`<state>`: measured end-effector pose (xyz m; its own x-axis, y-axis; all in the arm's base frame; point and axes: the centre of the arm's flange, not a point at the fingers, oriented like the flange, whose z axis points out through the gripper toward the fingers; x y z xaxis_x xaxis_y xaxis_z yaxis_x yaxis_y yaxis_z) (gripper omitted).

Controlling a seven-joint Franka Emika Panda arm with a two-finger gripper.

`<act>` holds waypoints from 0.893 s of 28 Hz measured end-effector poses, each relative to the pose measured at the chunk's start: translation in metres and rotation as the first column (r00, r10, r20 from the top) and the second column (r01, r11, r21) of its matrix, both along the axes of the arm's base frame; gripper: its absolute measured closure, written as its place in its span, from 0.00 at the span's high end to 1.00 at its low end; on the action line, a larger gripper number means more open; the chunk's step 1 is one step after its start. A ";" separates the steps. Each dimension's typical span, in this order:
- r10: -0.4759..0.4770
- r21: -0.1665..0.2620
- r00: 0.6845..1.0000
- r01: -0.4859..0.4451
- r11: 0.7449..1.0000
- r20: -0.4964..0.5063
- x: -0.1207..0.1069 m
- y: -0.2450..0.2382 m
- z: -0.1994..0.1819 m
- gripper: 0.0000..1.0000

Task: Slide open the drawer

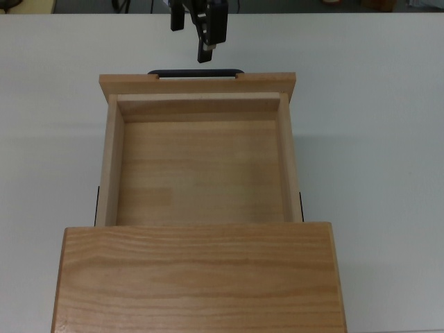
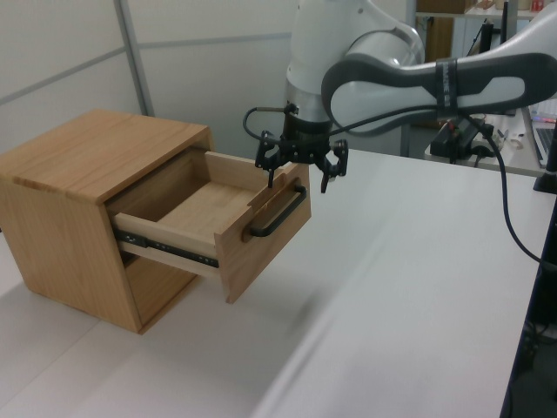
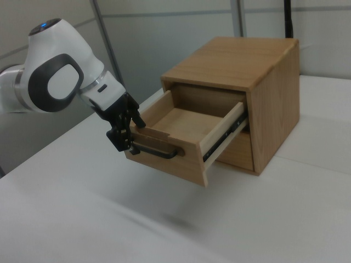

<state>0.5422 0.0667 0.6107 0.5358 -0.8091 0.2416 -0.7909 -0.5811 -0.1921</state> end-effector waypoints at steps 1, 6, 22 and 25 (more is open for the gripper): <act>0.051 -0.005 0.999 -0.051 0.999 -0.014 -0.001 -0.001 0.002 1.00; 0.318 -0.027 0.942 -0.323 0.946 -0.110 -0.007 -0.002 0.004 1.00; 0.836 0.053 0.418 -0.884 0.465 -0.355 -0.034 -0.016 0.024 1.00; 0.843 0.048 0.405 -0.892 0.450 -0.354 -0.034 -0.017 0.030 1.00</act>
<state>0.5079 0.0501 0.6403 0.9872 0.1593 -0.0034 0.1591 -0.9846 0.0726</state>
